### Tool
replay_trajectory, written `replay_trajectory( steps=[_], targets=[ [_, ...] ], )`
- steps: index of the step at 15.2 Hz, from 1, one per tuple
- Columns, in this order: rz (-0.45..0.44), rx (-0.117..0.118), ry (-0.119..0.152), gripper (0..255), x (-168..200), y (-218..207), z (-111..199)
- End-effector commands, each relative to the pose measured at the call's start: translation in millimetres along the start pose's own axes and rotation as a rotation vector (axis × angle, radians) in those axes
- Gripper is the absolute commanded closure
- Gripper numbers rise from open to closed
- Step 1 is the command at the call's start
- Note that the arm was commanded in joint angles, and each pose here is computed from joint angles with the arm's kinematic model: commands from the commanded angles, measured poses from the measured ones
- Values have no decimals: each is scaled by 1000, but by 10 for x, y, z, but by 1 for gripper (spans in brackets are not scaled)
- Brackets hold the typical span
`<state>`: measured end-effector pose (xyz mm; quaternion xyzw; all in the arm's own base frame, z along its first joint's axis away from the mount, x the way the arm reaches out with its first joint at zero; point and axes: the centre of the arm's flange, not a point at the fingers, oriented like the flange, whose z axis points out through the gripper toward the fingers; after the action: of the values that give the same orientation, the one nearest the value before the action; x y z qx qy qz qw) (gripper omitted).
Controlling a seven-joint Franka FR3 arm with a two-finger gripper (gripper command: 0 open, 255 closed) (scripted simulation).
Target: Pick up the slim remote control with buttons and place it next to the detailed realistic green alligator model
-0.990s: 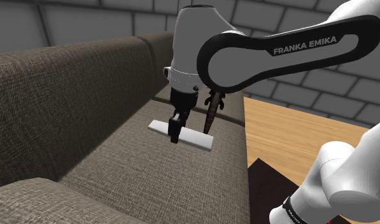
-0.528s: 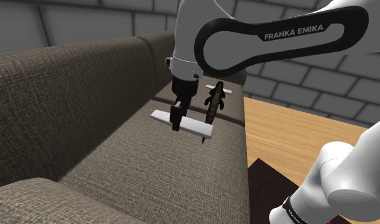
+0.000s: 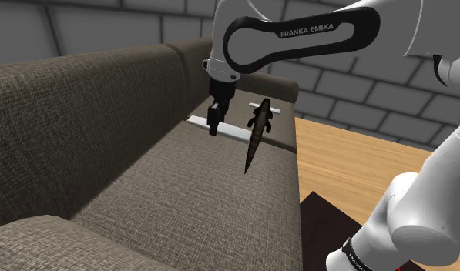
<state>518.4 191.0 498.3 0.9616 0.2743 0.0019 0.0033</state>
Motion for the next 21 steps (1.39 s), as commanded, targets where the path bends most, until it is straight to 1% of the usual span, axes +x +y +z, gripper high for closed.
replay_trajectory(
  steps=[1,5,21],
  targets=[
    [-1,-1,1,255,78,250,-2],
    [-1,-1,1,255,255,776,-1],
    [-1,-1,1,255,253,770,844]
  ],
)
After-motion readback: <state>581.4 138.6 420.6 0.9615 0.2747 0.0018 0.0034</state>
